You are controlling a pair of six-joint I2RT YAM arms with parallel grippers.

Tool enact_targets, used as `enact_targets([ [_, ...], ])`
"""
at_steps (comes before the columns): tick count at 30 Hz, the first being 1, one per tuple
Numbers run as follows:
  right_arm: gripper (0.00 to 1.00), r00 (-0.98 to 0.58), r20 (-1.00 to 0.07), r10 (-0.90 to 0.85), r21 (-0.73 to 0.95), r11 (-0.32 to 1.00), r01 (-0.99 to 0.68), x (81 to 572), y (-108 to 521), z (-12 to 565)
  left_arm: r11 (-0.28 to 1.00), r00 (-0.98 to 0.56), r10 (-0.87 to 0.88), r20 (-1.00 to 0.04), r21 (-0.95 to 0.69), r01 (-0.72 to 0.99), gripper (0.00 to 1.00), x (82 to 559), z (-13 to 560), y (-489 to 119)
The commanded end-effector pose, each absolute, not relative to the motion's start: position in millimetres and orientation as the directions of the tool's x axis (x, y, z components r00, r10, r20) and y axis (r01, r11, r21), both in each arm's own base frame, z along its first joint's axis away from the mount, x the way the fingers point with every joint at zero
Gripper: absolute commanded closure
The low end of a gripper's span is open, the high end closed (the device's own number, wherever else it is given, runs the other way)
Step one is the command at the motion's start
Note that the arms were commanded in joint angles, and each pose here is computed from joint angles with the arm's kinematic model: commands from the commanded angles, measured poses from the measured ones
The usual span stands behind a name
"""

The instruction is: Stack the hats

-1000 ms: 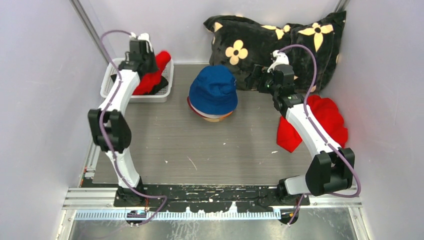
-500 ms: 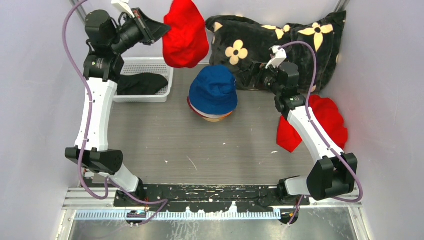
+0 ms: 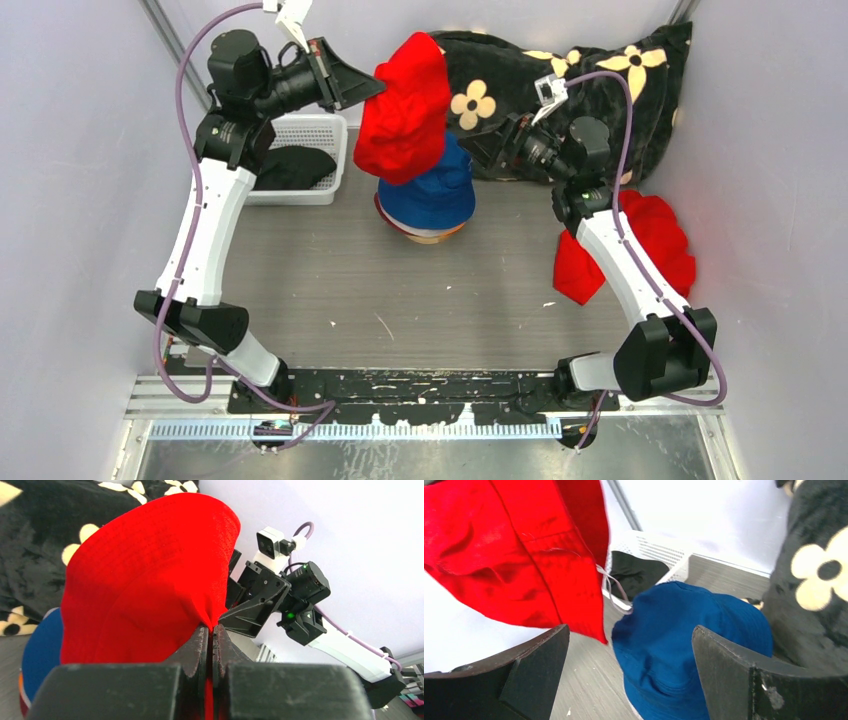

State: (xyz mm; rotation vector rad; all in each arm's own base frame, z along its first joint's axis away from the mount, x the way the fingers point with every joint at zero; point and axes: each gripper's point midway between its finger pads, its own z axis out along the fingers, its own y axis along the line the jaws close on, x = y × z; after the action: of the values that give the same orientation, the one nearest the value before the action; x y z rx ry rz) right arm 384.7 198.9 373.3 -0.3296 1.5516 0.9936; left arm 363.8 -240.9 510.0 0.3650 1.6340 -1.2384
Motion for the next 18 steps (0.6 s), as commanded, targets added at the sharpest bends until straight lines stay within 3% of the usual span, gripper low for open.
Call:
enact_targets([
  [1, 0.04, -0.173, -0.914, 0.368, 0.342, 0.465, -0.817, 363.0, 211.1, 427.7, 0.377, -0.418, -0.327, -0.848, -0.522, 0.765, 1.0, 329.6, 538.0, -243.1],
  [18, 0.09, -0.251, -0.87, 0.424, 0.333, 0.13, -0.934, 353.1, 253.1, 436.2, 0.353, -0.453, -0.307, -0.837, -0.542, 0.762, 1.0, 322.5, 531.4, -257.5],
])
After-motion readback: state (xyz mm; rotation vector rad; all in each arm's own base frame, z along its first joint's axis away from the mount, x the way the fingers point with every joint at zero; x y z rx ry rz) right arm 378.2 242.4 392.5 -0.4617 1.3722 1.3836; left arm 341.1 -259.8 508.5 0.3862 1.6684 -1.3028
